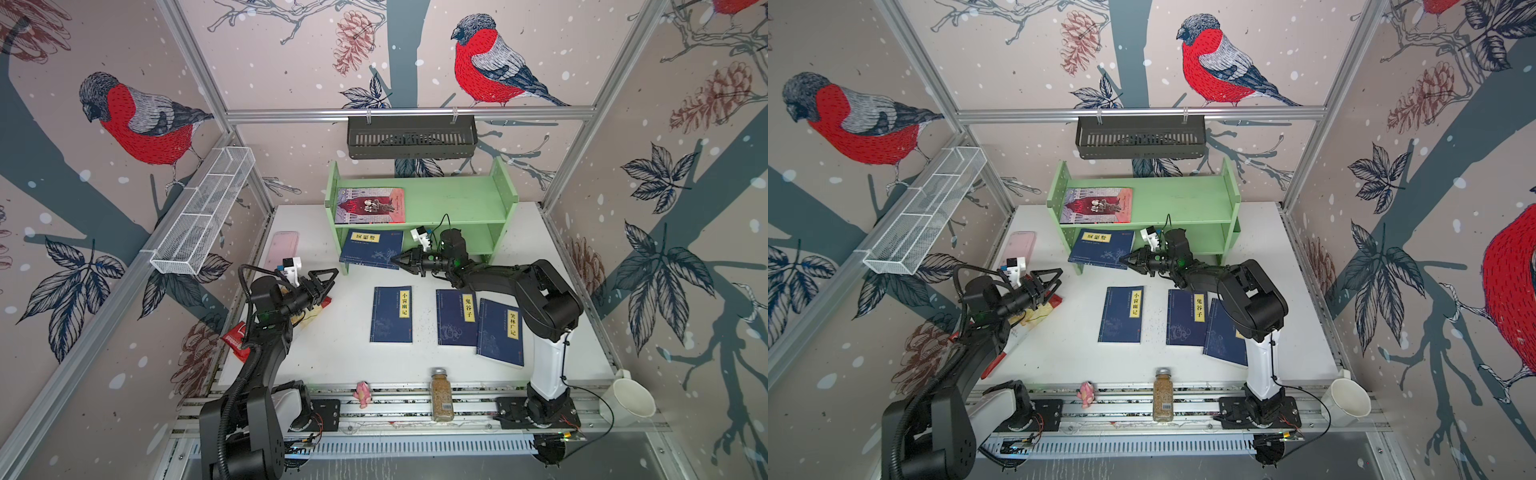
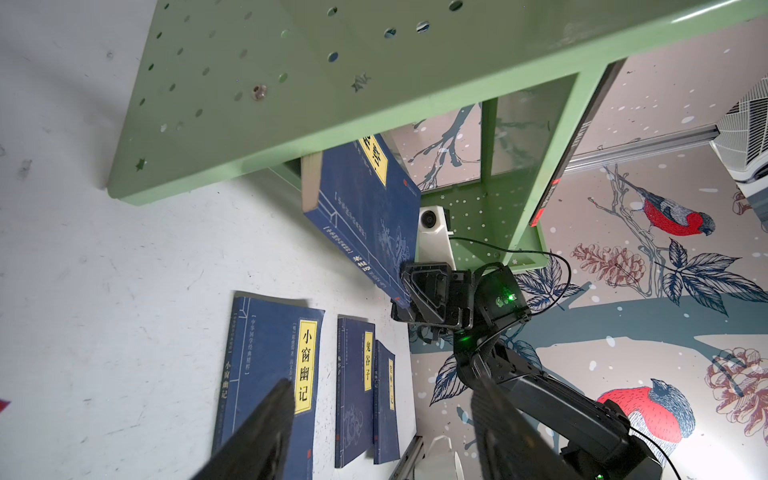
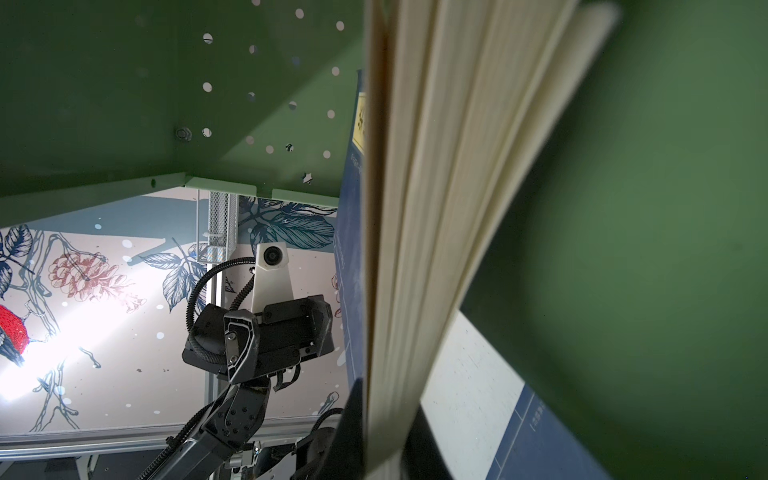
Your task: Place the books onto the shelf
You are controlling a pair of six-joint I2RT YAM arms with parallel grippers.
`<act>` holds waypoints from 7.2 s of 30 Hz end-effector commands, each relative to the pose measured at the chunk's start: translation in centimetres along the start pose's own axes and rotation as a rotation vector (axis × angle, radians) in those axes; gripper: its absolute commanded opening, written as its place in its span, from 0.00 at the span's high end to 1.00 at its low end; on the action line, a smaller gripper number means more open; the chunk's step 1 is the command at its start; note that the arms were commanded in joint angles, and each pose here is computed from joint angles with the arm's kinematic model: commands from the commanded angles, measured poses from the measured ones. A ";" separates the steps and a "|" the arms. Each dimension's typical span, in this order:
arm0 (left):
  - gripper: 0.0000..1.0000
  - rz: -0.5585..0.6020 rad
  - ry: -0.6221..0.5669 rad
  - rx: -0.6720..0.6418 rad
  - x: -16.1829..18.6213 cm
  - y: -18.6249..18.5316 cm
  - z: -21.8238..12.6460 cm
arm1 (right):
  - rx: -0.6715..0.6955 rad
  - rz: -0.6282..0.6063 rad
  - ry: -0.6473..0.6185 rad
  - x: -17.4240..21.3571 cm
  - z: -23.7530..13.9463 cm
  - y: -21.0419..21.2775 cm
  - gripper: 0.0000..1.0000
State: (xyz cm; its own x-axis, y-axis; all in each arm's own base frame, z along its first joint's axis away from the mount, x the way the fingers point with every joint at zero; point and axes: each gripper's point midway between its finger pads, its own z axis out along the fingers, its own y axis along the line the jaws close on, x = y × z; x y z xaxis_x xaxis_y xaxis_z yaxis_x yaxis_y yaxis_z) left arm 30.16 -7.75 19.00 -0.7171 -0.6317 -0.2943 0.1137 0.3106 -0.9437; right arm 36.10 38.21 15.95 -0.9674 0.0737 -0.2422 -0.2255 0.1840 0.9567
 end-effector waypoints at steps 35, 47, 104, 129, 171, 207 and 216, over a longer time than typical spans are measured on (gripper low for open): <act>0.31 0.037 -0.002 0.051 0.2 -1.5 -0.4 | 0.067 -0.027 -0.047 -1.9 -1.4 1.4 0.48; 0.31 0.041 -0.007 0.055 0.2 -1.7 -0.5 | 0.260 0.025 -0.097 -2.2 -2.8 -0.9 0.43; 0.31 0.043 -0.019 0.084 -0.2 -2.6 -0.6 | 0.065 0.112 -0.223 0.2 -1.0 -0.7 0.90; 0.31 0.046 -0.024 0.092 -0.4 -2.8 -0.7 | 0.039 0.146 -0.213 -1.8 -0.5 -0.8 0.92; 0.40 0.443 0.025 -0.131 -2.2 0.7 1.3 | 0.443 -0.048 -0.174 2.4 -4.4 -1.7 0.68; 0.49 0.895 -0.053 -0.172 -3.5 3.8 4.6 | 0.329 -0.130 -0.190 3.8 -3.2 -0.6 0.77; 0.47 0.869 -0.071 -0.178 -4.4 4.0 5.4 | 0.315 -0.115 -0.173 2.8 -1.4 -1.2 0.77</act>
State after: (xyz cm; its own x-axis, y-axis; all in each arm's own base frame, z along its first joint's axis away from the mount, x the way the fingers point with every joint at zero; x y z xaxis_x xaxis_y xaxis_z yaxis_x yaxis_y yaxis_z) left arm 36.64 -7.73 14.33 -0.4380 -0.1612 -0.8844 0.4693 0.7981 -0.3778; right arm 33.30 36.17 13.70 -0.9001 0.1993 -0.3874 -0.2381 0.5198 0.8205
